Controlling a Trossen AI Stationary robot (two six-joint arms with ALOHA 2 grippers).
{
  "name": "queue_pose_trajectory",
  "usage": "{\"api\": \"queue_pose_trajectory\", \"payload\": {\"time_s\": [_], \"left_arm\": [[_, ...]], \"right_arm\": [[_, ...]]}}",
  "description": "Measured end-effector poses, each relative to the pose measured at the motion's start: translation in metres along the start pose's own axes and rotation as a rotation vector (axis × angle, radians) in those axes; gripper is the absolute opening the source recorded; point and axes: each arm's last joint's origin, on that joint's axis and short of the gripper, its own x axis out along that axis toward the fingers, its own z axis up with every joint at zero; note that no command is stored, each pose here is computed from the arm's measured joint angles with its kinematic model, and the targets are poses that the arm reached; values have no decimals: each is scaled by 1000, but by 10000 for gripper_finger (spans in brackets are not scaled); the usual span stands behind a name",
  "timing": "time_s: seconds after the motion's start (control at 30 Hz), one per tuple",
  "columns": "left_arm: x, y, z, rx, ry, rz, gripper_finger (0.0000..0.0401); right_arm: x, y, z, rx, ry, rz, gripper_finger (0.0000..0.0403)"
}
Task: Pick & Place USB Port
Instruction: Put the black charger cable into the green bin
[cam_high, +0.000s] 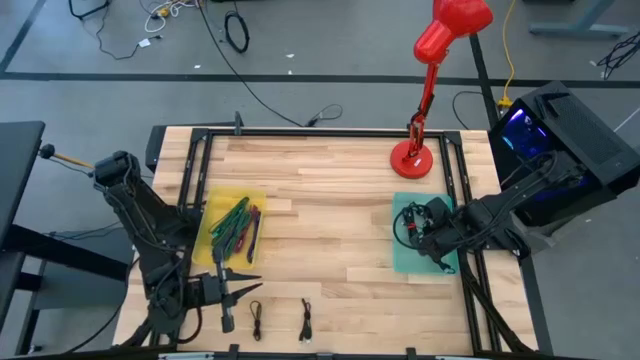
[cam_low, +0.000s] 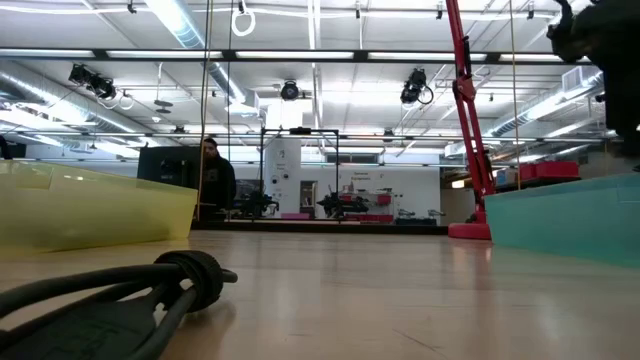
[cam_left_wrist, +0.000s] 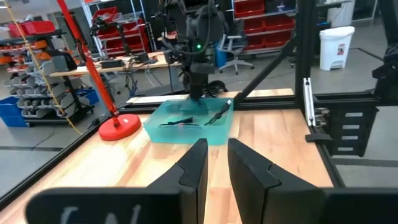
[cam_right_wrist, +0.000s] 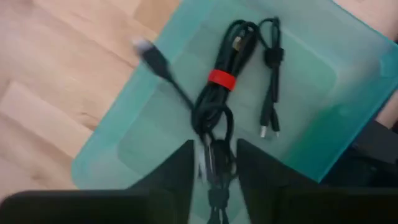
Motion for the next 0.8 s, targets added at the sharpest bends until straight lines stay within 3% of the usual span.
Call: {"api": "queue_pose_trajectory", "payload": {"time_s": [0.17, 0.27, 0.43, 0.6, 0.7, 0.8], "left_arm": [[-6, -2, -1, 2, 1, -18, 69], [-8, -2, -2, -38, 4, -27, 69], [-11, -4, -3, -200, 16, -57, 69], [-12, -9, -12, -376, 104, -157, 68], [-6, -12, -32, -437, 245, -194, 63], [-2, -15, -55, -503, 413, -183, 56]], "right_arm": [[12, -5, -4, 1, 5, -47, 192], [16, 0, -6, 8, 38, 0, 217], [10, 35, -2, -142, -14, 368, 229], [-10, 69, 5, -283, -205, 738, 223], [-22, 84, 8, -354, -351, 880, 216], [-27, 95, 9, -389, -464, 950, 210]]}}
